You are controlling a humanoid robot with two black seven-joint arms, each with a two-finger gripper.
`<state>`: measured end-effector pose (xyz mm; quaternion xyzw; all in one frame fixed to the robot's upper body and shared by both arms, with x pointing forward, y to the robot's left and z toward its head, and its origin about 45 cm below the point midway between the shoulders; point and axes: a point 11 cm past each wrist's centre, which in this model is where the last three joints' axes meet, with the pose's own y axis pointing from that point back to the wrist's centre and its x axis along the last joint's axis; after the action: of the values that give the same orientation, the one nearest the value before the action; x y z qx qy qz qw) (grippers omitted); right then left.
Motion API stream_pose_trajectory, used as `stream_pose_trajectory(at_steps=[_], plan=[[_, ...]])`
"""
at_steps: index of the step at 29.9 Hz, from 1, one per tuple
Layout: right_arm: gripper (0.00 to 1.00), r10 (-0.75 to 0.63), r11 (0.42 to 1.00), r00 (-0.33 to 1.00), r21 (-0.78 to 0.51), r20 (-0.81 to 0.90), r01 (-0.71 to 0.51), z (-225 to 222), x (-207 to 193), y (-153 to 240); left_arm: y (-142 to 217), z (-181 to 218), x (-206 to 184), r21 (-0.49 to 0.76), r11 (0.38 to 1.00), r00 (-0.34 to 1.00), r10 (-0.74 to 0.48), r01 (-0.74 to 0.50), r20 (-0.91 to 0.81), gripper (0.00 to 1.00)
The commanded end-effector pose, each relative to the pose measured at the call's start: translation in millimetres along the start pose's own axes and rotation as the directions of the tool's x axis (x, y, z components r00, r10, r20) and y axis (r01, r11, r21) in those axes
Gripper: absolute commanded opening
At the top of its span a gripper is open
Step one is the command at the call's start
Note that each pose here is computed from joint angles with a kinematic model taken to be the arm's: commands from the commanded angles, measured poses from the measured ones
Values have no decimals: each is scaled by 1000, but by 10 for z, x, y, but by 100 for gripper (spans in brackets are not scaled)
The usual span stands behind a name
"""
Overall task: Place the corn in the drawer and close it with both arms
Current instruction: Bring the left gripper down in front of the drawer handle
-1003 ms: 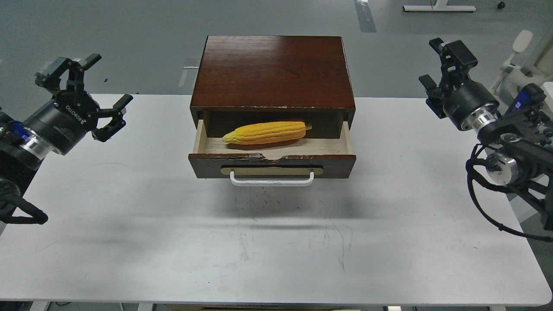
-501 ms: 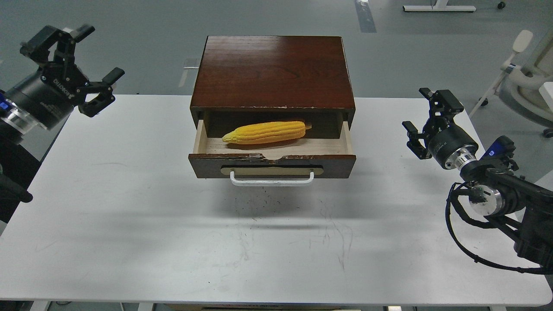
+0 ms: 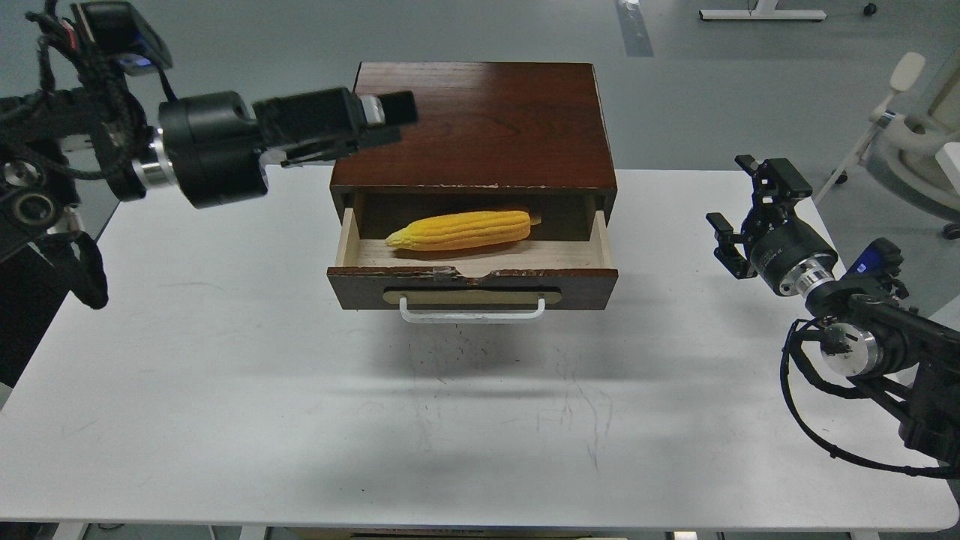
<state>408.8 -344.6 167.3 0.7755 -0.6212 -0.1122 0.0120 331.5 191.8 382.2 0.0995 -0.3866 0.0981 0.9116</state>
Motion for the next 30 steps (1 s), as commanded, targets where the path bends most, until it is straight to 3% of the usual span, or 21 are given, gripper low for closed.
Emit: stream_pose_trajectory(at_steps=[1,2,3,4,12,22,30], plan=[[98,1,1000,1000,-6,0,-1,26,4,14,-144,72,-289,-17,995,994,-95,96,61,39],[98,0,1000,1000,-9,-1,0,34,3,16,-168,51,-432,-19,992,991,-123,124,54,25],[98,0,1000,1000,-9,-1,0,34,3,16,-177,48,-494,-22,991,990,-133,134,50,18],[98,1,1000,1000,-12,-2,-1,45,9,22,-181,36,-610,-25,988,988,-150,151,40,1],[98,1,1000,1000,-24,0,-1,110,-7,40,-75,-207,-1476,-18,979,966,-202,202,-162,0],[98,11,999,1000,-35,-3,-11,159,31,74,-51,-518,-2012,79,994,930,98,-75,-354,0],[98,13,999,1000,-36,-2,-13,163,40,81,-48,-809,-2027,216,966,904,218,-145,-367,0]])
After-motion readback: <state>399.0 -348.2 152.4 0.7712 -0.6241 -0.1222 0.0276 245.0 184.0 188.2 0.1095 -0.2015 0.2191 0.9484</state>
